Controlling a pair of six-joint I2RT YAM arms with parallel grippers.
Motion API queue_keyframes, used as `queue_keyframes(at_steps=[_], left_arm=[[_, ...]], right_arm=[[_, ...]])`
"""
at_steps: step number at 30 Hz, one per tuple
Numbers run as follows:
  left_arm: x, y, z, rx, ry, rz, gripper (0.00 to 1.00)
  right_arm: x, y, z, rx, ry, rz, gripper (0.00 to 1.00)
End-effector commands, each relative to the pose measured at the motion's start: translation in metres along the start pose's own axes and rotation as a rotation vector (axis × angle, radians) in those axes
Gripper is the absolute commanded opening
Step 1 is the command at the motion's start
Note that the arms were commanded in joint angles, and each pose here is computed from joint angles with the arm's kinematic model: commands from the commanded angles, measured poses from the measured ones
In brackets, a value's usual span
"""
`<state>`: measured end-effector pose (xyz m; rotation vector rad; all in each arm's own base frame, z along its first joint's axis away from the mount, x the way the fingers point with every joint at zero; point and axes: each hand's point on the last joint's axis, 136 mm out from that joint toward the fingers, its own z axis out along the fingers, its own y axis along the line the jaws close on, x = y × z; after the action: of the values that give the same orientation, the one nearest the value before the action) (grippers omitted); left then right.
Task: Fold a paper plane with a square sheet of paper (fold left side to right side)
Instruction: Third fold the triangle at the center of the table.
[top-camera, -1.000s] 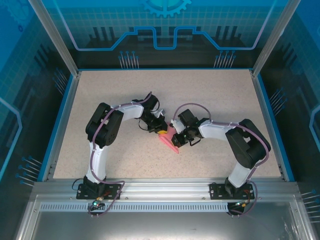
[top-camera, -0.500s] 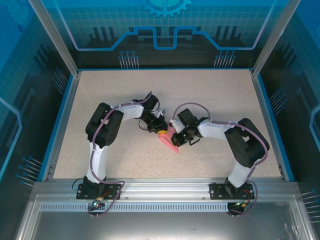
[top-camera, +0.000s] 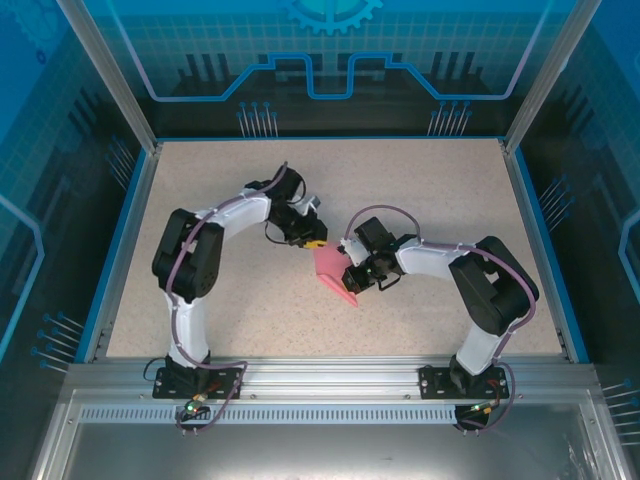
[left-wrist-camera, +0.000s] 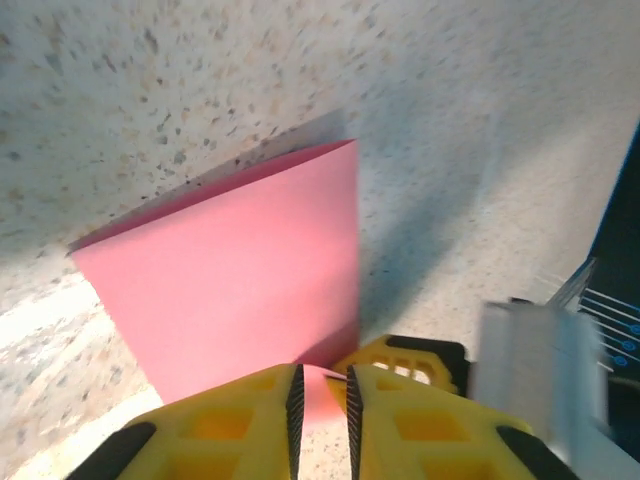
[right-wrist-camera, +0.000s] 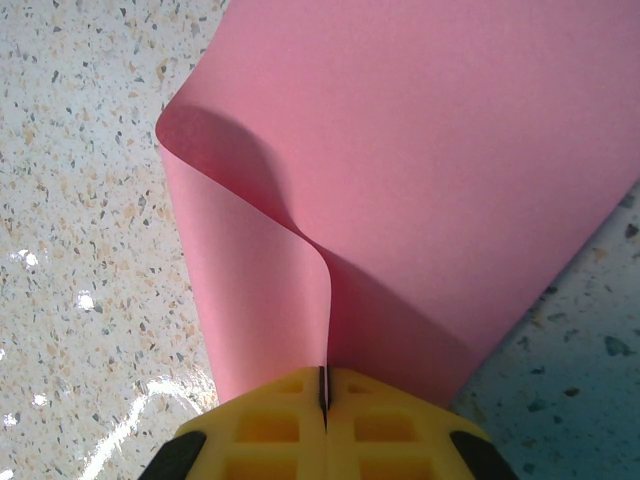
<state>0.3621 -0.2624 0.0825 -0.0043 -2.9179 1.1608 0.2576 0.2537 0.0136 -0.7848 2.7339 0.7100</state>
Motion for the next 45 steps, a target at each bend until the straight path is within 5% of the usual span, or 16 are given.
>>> queue_keyframes(at_steps=[1, 10, 26, 45], left_arm=[[0.021, -0.014, -0.018, 0.045, 0.001, 0.025, 0.16], [0.069, -0.022, 0.018, 0.159, 0.095, -0.028, 0.12], [0.077, 0.011, 0.067, 0.073, 0.159, -0.102, 0.12], [0.098, 0.069, 0.082, -0.112, 0.178, -0.146, 0.11]], right_arm=[[0.019, -0.003, 0.007, 0.021, 0.074, 0.017, 0.0], [0.021, -0.003, 0.009, 0.024, 0.084, 0.013, 0.0], [0.023, -0.002, 0.009, 0.024, 0.09, 0.008, 0.0], [-0.001, 0.003, 0.0, -0.004, 0.031, 0.042, 0.05]])
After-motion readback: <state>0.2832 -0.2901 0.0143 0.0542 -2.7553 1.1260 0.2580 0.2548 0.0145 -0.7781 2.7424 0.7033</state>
